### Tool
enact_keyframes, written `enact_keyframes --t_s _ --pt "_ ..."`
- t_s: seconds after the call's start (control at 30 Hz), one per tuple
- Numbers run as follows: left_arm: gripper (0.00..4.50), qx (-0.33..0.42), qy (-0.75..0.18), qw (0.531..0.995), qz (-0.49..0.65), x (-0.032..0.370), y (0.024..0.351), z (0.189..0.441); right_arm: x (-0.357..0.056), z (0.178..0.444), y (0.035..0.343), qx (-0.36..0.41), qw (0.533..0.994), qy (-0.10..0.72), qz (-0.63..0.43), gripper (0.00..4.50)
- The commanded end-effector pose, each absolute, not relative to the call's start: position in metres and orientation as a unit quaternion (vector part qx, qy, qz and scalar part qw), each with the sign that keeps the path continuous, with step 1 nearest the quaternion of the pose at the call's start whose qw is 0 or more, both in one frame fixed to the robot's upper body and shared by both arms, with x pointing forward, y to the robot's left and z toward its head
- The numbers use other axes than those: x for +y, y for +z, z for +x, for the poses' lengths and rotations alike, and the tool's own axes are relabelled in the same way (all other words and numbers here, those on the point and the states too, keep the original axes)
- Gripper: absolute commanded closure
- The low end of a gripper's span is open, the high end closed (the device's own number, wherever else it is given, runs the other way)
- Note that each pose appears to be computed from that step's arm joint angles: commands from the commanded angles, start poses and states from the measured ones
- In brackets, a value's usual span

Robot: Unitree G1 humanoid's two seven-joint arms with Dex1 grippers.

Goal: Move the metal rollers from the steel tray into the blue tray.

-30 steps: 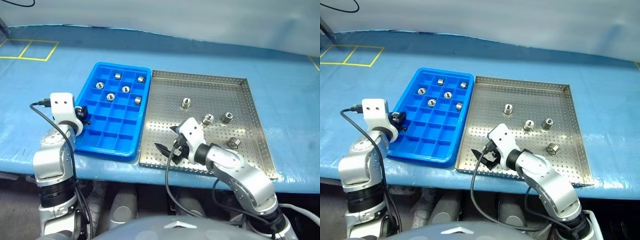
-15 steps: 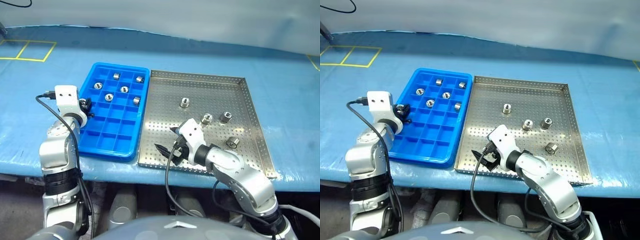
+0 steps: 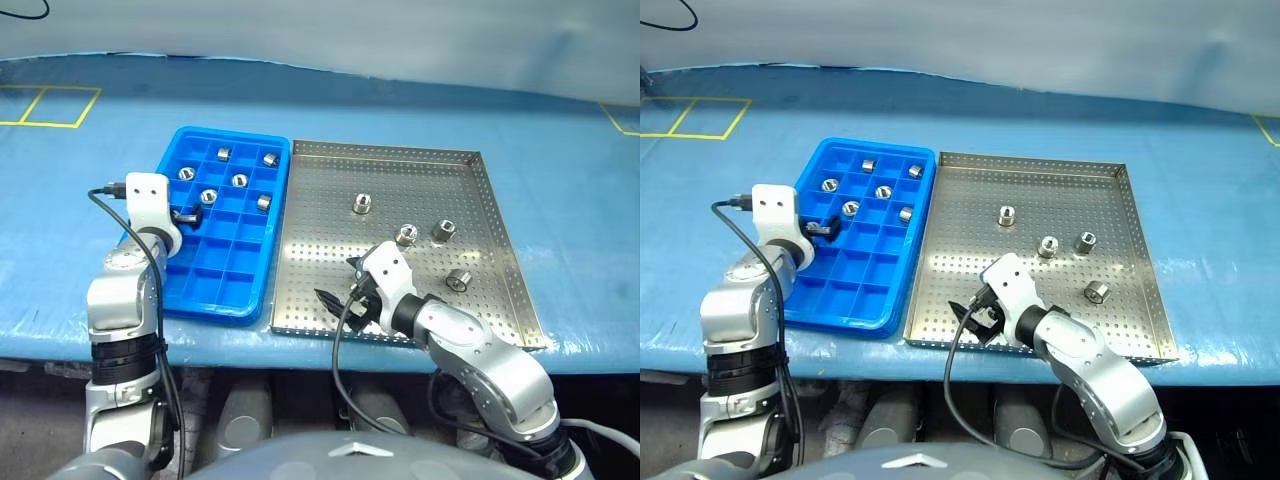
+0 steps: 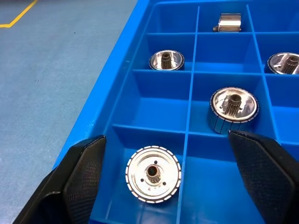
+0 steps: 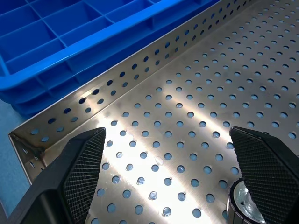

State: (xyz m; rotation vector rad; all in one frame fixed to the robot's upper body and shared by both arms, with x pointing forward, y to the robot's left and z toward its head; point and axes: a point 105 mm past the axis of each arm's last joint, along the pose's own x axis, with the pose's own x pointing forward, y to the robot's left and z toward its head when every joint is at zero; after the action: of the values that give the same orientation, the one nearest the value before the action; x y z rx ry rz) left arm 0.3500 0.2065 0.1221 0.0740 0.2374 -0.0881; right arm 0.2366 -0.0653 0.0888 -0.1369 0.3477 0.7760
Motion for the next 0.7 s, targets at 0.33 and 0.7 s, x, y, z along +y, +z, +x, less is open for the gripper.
enact_keyframes --t_s 0.33,0.7 --pt "0.03 0.097 -0.578 0.803 0.112 0.050 0.128 0.283 -0.106 0.211 0.097 0.179 0.910 0.361 -0.095 0.00" --pt "0.03 0.124 -0.622 0.754 0.173 0.008 0.096 0.305 -0.140 0.193 0.083 0.219 0.927 0.289 -0.094 0.00"
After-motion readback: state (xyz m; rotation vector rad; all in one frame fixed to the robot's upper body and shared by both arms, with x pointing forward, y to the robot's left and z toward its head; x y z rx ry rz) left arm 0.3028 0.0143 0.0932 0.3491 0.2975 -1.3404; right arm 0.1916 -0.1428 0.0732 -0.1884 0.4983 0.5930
